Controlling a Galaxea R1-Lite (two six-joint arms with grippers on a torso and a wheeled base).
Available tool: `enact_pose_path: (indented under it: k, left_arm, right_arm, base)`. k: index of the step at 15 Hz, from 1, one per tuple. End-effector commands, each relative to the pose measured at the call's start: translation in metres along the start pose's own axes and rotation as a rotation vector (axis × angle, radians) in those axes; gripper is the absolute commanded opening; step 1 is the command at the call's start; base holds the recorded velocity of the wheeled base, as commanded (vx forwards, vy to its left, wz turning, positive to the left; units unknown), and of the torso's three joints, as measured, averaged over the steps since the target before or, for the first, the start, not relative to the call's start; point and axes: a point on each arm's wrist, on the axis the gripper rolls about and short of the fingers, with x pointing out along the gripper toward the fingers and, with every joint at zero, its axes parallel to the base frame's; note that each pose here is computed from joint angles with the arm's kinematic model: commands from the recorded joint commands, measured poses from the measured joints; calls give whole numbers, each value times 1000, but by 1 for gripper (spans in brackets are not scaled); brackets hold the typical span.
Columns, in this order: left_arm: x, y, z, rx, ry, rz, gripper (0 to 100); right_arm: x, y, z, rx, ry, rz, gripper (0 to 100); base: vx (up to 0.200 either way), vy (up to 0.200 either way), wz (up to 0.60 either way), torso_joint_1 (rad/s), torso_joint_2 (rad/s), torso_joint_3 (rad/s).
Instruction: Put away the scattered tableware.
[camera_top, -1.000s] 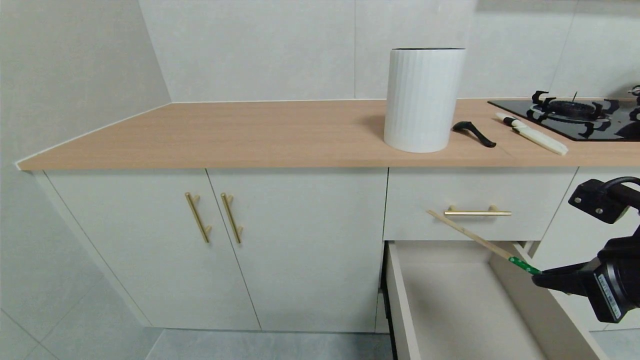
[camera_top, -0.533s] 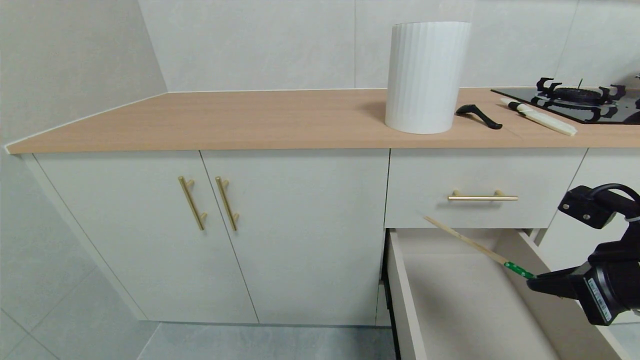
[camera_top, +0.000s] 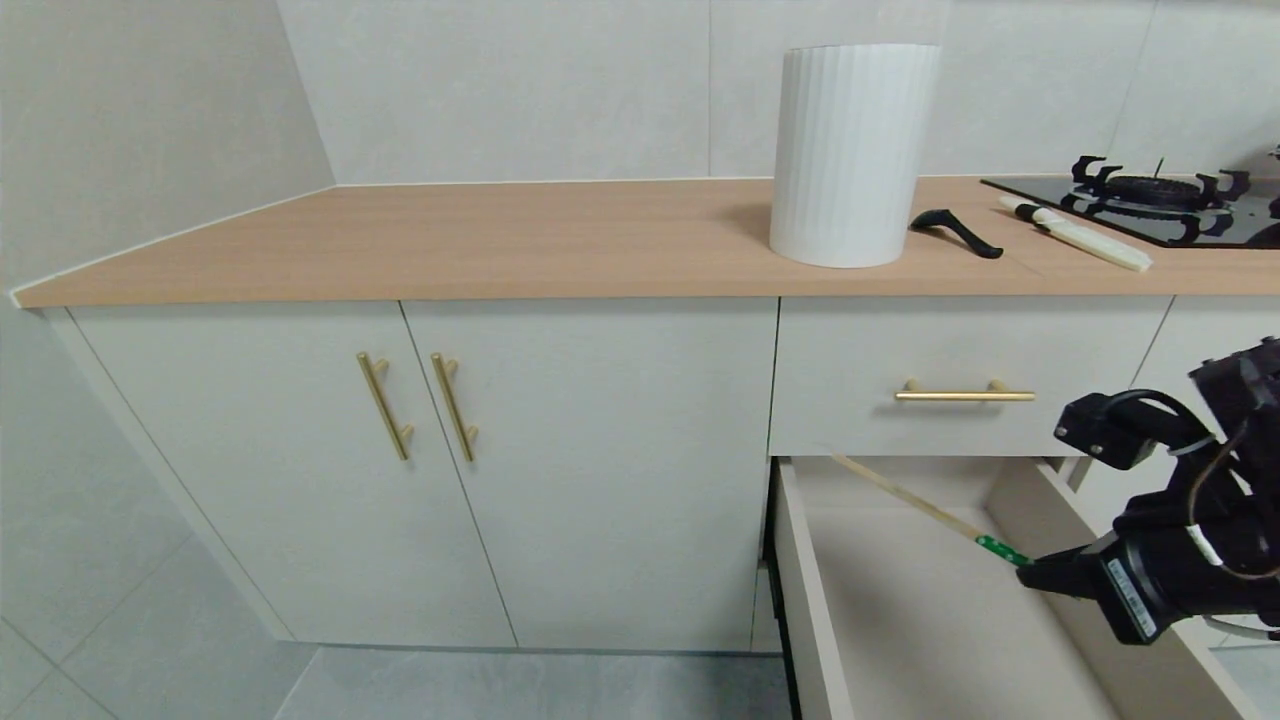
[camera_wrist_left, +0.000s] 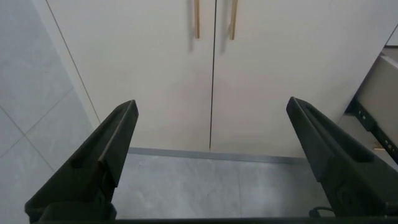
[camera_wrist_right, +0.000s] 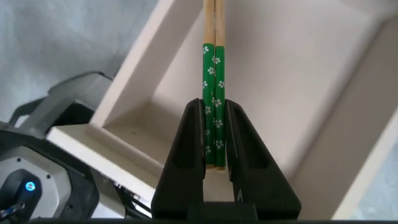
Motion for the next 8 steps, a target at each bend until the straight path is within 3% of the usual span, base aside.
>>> enact_pose_path:
  k: [1, 6, 8]
  left_arm:
    - [0, 0, 0, 0, 0, 1, 100]
    - [0, 0, 0, 0, 0, 0, 100]
    - [0, 0, 0, 0, 0, 1, 100]
  right_arm:
    - [52, -9, 3, 55, 165, -23, 0]
    - [106, -9, 10, 183, 287, -76, 0]
    - [136, -9, 14, 296, 331, -90, 0]
  base:
    - [0, 0, 0, 0, 0, 0]
    - [0, 0, 0, 0, 0, 0]
    - [0, 0, 0, 0, 0, 0]
